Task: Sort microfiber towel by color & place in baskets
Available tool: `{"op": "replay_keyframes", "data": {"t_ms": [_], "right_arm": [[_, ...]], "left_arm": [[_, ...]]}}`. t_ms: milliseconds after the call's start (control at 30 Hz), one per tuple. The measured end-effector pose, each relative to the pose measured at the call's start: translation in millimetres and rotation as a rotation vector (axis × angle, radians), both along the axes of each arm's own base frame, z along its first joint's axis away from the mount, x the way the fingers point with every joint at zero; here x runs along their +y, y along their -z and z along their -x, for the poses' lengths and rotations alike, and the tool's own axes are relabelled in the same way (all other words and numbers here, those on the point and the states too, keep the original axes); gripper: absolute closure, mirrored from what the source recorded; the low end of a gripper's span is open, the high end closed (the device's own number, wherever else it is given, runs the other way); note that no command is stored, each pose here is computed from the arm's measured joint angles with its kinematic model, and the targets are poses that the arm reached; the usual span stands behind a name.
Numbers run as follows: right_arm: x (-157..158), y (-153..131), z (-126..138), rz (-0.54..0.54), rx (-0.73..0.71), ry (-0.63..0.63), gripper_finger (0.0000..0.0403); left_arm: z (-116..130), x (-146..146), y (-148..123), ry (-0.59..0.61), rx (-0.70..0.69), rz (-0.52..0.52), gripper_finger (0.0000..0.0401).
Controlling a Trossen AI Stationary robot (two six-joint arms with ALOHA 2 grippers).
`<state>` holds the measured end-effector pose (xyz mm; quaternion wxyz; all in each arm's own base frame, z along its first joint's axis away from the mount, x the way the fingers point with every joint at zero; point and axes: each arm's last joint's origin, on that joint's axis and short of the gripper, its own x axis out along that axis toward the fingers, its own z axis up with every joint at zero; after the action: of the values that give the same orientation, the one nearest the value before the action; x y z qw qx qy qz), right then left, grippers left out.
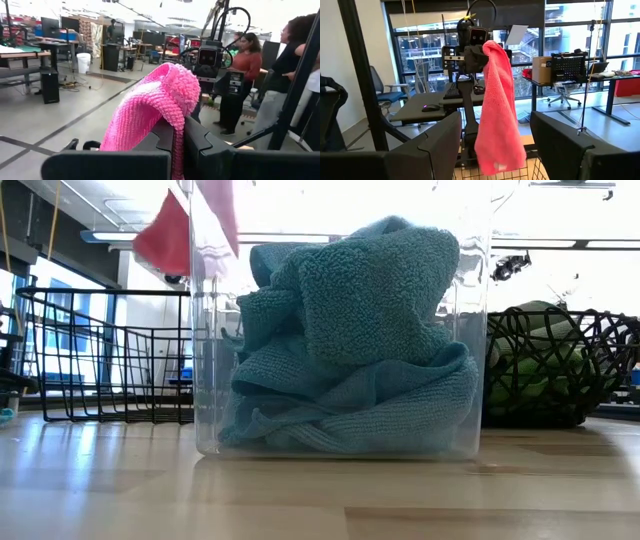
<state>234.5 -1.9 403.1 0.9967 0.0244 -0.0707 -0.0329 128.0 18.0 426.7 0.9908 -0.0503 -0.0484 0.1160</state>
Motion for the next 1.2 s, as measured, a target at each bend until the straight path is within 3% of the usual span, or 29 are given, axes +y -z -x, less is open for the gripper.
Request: {"op": "replay_keyframes", "data": {"t_ms": [500, 700, 867, 1200], "right_arm": [[0.0, 0.0, 0.0, -0.014, -0.001, -0.002, 0.0167], [0.0, 0.0, 0.0, -0.08, -0.005, -0.012, 0.0167], [0.1, 0.1, 0.0, -0.078, -0.005, -0.012, 0.0167], [0.0, 0.3, 0.0, -0.078, -0.002, -0.012, 0.0167]], "left_arm": [[-31.8, 6.2, 35.4, -0.09, 0.337, 0.014, 0.0401], [-27.2, 6.8, 51.4, -0.137, 0.499, 0.066, 0.0401], [-24.5, 7.3, 59.1, -0.172, 0.544, 0.102, 0.0401], [-39.8, 8.4, 142.5, -0.197, 0.585, 0.244, 0.0401]]}}
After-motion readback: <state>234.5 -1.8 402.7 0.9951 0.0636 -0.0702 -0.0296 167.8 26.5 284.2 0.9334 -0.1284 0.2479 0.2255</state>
